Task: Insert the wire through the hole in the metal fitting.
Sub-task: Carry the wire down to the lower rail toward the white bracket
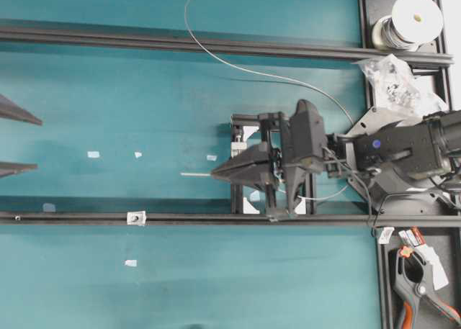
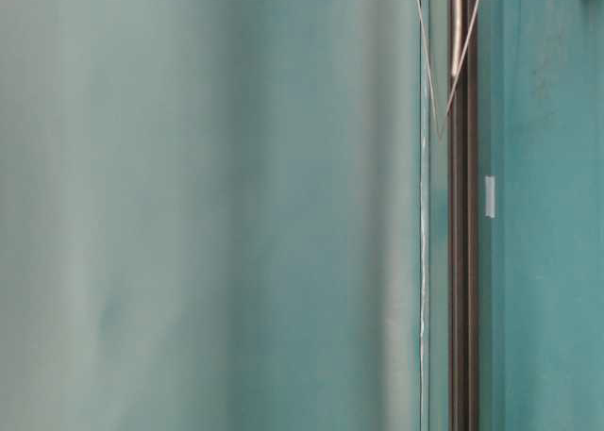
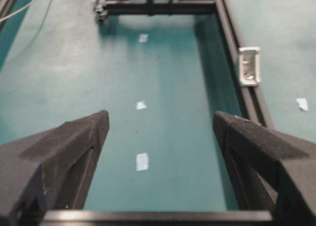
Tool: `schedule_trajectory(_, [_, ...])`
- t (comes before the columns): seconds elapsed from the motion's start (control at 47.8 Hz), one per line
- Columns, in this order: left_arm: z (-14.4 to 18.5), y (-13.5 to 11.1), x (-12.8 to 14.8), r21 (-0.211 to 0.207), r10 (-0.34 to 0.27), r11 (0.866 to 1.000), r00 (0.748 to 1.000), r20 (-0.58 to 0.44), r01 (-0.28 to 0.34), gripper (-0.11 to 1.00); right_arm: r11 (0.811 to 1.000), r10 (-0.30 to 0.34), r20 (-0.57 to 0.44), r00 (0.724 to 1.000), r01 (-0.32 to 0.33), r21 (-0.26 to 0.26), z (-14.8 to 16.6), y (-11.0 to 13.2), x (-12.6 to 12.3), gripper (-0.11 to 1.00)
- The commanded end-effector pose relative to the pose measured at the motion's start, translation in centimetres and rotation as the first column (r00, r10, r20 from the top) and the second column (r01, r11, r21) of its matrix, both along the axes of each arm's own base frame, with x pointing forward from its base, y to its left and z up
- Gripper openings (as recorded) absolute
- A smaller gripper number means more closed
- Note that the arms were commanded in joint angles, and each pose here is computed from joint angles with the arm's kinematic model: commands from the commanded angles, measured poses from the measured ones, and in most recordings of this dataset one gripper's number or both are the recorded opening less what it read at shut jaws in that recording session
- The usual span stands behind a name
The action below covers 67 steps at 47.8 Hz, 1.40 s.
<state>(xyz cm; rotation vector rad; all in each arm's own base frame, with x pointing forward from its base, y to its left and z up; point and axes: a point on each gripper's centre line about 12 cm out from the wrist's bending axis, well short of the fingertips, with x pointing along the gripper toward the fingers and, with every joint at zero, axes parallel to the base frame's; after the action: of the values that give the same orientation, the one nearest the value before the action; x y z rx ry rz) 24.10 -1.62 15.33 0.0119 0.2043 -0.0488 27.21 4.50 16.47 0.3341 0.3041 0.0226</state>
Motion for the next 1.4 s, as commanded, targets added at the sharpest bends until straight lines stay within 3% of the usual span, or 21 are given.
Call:
schedule_trajectory(0.0, [0.1,-0.4,0.5,-0.012,-0.011,1.000,1.000,0.024,0.011,0.81,1.000,-0.004,0.037,0.999,0.004,0.019,0.4,0.5,0.0,-0.01])
schedule_trajectory(0.167, [-1.3,-0.7,0.9,-0.052,-0.011,0.999,1.000,0.005,0.011,0.81,1.000,-0.012,0.035,0.999,0.011,0.017,-0.6,1.2,-0.1,-0.01])
schedule_trajectory(0.543, [-2.9,-1.8,2.4,-0.051,-0.043,0.998,0.999,0.020,0.044,0.81,0.999,-0.033,0.069,0.997,0.034,-0.010,-2.3,4.0,-0.3,-0.01])
schedule_trajectory(0.836, [-3.6,-3.0,3.7,-0.069,-0.075,0.995,0.997,0.033,0.077,0.81,0.997,-0.068,0.025,0.997,0.068,-0.021,-4.3,5.3,0.5,-0.01])
schedule_trajectory(1.171, [-4.7,-3.9,4.9,-0.110,-0.087,0.990,0.996,0.026,0.090,0.81,0.997,-0.067,0.014,0.998,0.068,-0.023,-4.7,5.7,1.0,-0.01])
schedule_trajectory(1.38, [-5.2,-4.3,5.6,-0.111,-0.095,0.989,0.995,0.024,0.097,0.80,0.998,-0.061,-0.009,0.998,0.061,-0.023,-5.0,5.9,1.1,-0.01])
